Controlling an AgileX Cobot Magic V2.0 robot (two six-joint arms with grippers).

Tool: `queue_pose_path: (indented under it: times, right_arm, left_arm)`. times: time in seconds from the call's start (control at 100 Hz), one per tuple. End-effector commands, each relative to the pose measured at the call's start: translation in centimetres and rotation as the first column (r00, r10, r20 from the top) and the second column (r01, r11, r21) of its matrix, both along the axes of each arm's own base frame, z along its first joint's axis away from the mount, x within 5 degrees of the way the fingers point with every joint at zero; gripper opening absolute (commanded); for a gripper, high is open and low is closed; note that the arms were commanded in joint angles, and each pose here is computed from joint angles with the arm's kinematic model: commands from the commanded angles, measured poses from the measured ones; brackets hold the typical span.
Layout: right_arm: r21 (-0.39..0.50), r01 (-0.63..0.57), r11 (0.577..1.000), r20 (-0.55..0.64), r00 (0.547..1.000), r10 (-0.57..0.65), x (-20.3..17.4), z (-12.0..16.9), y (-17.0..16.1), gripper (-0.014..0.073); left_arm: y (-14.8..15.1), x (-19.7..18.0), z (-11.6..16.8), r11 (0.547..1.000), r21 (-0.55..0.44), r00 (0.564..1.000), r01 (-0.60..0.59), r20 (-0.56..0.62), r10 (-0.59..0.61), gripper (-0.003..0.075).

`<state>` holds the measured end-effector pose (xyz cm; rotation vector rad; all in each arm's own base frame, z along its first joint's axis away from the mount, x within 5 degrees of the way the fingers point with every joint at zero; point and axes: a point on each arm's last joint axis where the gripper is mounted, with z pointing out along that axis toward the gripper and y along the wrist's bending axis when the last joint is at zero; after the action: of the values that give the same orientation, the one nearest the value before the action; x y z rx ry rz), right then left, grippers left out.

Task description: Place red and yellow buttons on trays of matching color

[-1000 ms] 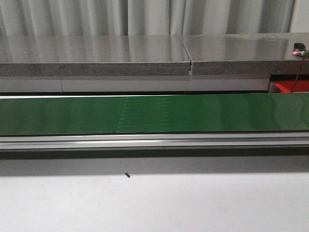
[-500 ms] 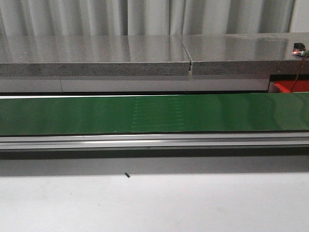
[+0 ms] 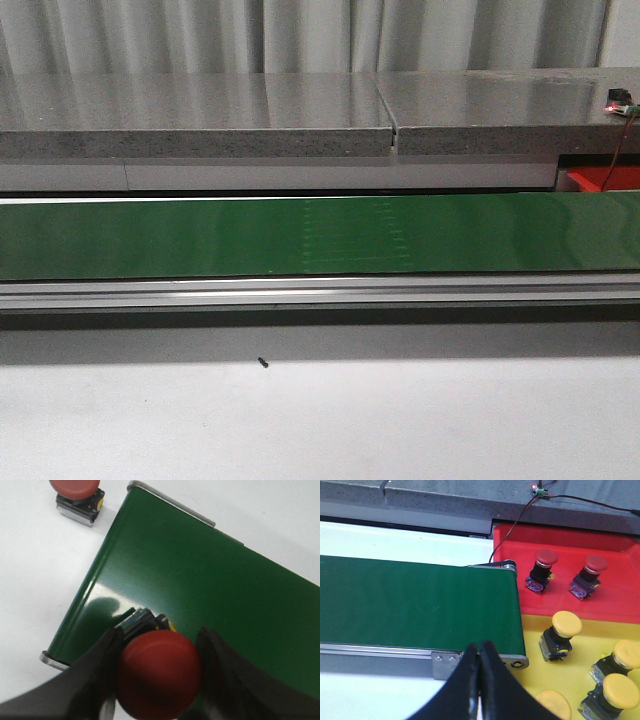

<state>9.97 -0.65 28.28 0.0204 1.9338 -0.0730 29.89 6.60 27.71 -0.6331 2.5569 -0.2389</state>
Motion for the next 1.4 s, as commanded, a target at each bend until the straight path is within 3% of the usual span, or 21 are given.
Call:
queue_pose_path:
  times: [0.0,0.25,0.35,0.81,1.08,1.39]
  right_arm:
    - [-0.014,-0.001,1.0,0.095,0.996,0.002,0.2,1.5,0.0,-0.0067]
    - [-0.014,-0.001,1.0,0.095,0.996,0.002,0.2,1.5,0.0,-0.0067]
    - [-0.014,-0.001,1.0,0.095,0.996,0.002,0.2,1.5,0.0,-0.0067]
    - [-0.014,-0.001,1.0,0.095,0.996,0.002,0.2,1.5,0.0,-0.0067]
    - [-0.014,-0.001,1.0,0.095,0.996,0.002,0.2,1.5,0.0,-0.0067]
    - [-0.014,-0.001,1.0,0.095,0.996,0.002,0.2,1.5,0.0,-0.0067]
  left_arm:
    - [-0.2,0.1,2.1,1.0,0.004,0.994,-0.014,0.111,0.014,0.0239]
    - [-0.3,-0.1,1.5,1.0,-0.003,0.996,-0.016,0.093,0.016,0.0477]
    - [-0.3,-0.2,1.3,1.0,-0.005,0.996,-0.014,0.085,0.015,0.053]
    - [0.0,-0.1,2.3,0.999,0.006,0.989,-0.038,0.143,0.037,0.0536]
    - [3.7,0.4,2.4,0.981,-0.044,0.972,-0.19,0.131,0.194,0.0535]
    - [6.2,4.7,1.0,0.976,-0.078,0.976,-0.203,0.059,0.207,0.0535]
